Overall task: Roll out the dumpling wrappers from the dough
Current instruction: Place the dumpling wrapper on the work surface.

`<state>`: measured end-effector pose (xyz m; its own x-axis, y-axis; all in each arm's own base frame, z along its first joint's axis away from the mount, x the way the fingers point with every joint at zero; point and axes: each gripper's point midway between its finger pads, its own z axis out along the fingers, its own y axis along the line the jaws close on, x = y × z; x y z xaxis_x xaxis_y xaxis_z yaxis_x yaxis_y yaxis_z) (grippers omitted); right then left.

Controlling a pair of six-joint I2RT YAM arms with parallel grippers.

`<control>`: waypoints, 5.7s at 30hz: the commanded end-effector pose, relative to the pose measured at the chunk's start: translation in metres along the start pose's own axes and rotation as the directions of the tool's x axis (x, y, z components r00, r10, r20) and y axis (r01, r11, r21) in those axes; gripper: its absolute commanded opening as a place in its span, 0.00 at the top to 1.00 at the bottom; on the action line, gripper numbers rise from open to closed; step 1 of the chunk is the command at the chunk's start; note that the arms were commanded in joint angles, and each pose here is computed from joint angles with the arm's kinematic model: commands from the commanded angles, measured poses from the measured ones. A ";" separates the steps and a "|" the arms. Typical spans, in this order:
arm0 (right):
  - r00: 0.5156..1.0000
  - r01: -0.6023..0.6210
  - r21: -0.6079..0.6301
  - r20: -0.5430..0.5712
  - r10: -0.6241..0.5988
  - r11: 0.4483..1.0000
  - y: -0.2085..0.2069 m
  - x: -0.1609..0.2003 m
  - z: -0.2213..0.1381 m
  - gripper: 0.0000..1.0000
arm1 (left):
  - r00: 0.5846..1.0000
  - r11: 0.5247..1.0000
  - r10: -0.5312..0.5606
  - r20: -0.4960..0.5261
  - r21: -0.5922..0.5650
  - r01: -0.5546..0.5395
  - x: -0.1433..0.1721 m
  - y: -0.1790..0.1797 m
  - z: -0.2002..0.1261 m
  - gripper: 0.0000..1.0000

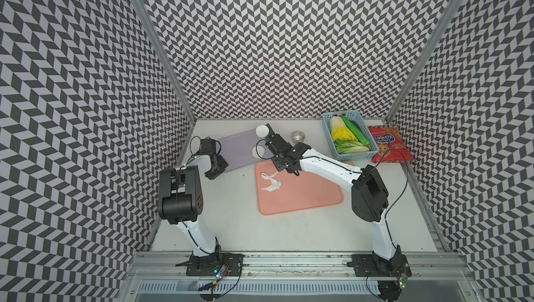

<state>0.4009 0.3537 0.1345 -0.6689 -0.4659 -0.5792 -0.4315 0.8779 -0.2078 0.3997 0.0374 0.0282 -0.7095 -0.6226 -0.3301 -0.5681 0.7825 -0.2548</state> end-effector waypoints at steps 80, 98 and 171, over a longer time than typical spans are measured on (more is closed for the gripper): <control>0.942 0.303 0.135 -0.192 -0.275 0.943 0.015 0.069 -0.007 1.00 | 0.988 0.993 0.087 -0.126 0.096 -0.075 0.059 -0.012 -0.004 0.74; 0.930 0.326 0.171 -0.233 -0.283 0.930 0.008 0.081 -0.001 1.00 | 0.990 0.993 0.080 -0.120 0.102 -0.068 0.057 -0.012 -0.006 0.65; 0.928 0.357 0.419 -0.260 -0.266 0.835 -0.029 0.073 -0.015 1.00 | 0.985 0.991 0.065 -0.162 0.124 -0.045 0.068 -0.011 0.002 0.69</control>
<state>0.3480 0.2819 0.0776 -0.6769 -0.7158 -0.1717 -0.3957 0.5505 -0.7351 0.3823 -0.0097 0.0296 -0.7781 -0.5596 -0.2853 -0.4414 0.8103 -0.3855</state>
